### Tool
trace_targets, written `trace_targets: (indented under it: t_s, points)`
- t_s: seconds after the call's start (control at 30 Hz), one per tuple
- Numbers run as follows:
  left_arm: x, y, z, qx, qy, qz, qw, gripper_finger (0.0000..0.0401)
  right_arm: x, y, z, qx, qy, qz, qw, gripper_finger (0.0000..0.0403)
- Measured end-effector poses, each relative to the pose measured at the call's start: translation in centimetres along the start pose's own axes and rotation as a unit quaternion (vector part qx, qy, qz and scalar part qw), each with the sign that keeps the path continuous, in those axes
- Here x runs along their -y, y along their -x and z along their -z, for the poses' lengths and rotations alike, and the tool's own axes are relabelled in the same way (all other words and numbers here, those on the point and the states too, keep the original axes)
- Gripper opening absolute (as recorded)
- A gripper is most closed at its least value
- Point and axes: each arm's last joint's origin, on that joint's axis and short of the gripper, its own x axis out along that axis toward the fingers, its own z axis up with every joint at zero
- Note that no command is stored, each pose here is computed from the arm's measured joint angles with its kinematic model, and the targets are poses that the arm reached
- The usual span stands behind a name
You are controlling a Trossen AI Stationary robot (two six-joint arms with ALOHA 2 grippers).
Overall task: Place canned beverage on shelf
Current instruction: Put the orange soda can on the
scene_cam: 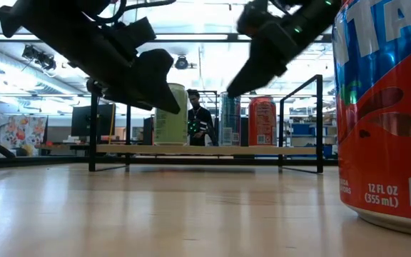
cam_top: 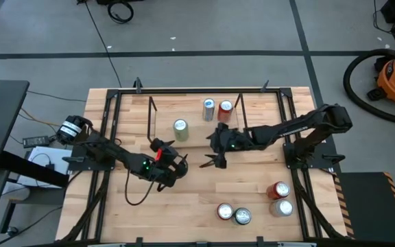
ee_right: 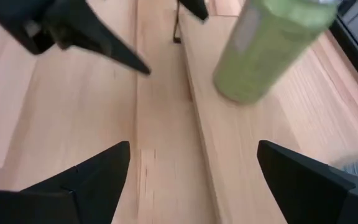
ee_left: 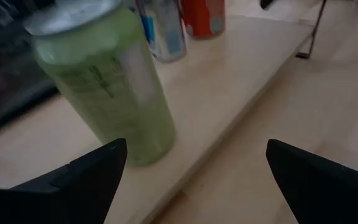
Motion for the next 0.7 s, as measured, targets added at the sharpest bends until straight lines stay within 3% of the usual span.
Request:
trace_targets:
  t_s: [0.17,0.37,0.7]
  points:
    - [-0.1,0.0,-0.1,0.02,-0.004,-0.023,1.0,0.0398,-0.6,1.0,2.4,0.045,-0.018,0.003,0.999,0.0356]
    - [-0.8,-1.0,-0.5,0.032,0.057,-0.054,0.996,0.0396,-1.2,2.0,4.5,0.092,-0.019,0.026,0.995,0.0356]
    - [-2.2,-3.5,-1.4,0.007,0.092,-0.074,0.993,0.0359,-1.3,2.2,5.6,0.119,-0.018,0.029,0.992,0.0356]
